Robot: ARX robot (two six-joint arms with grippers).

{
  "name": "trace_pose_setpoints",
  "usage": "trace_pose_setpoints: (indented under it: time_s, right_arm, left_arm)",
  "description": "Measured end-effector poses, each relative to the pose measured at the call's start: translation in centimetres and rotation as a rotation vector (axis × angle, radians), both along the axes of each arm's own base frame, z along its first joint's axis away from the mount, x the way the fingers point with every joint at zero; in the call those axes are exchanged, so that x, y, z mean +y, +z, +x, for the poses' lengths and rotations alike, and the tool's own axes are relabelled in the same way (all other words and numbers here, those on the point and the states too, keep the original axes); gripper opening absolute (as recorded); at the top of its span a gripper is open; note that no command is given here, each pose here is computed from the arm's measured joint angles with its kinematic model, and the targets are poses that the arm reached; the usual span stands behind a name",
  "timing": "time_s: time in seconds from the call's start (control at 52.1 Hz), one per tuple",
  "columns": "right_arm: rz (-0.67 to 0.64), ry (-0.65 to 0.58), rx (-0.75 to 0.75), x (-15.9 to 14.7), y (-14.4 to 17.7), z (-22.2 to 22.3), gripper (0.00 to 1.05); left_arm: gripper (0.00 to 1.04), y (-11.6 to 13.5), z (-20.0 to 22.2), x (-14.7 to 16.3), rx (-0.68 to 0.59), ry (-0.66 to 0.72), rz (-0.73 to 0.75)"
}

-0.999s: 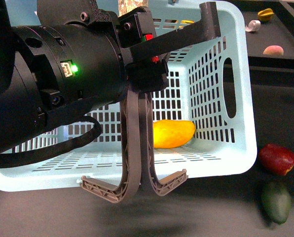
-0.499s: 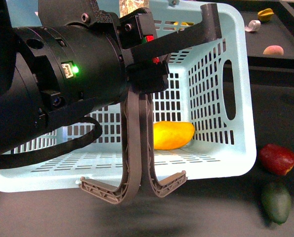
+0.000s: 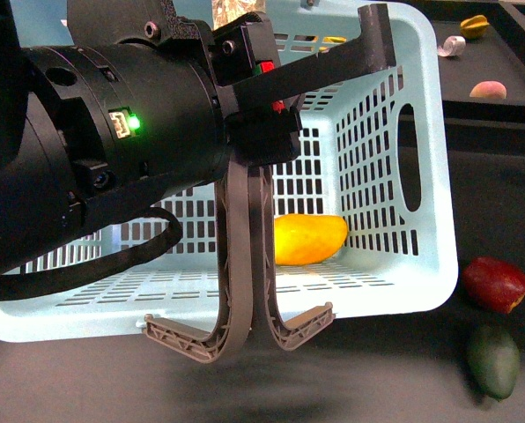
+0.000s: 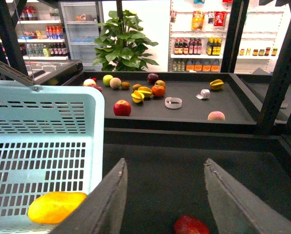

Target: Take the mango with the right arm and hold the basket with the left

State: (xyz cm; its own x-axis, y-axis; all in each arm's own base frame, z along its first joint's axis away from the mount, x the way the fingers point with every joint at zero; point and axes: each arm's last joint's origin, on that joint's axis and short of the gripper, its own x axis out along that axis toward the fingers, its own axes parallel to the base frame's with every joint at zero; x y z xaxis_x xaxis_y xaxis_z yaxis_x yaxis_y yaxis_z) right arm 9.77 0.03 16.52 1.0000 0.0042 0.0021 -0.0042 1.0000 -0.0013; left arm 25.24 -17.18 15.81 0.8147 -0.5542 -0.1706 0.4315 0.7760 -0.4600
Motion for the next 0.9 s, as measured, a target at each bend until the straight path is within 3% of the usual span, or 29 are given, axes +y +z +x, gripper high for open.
trace_pose_setpoints:
  time_s: [0.307,0.615,0.749,0.903]
  right_arm:
    - [0.000,0.000,0.000,0.0,0.0,0.0,0.98]
    - [0.000,0.000,0.000,0.0,0.0,0.0,0.97]
    - [0.000,0.000,0.000,0.0,0.0,0.0,0.97]
    - [0.000,0.000,0.000,0.0,0.0,0.0,0.97]
  left_arm:
    - [0.06,0.0,0.0,0.0,0.000,0.000,0.000]
    - [0.06,0.0,0.0,0.0,0.000,0.000,0.000]
    - [0.06,0.0,0.5,0.3,-0.100,-0.061,0.137]
    - [0.06,0.6,2.8,0.6,-0.099,0.030,0.170]
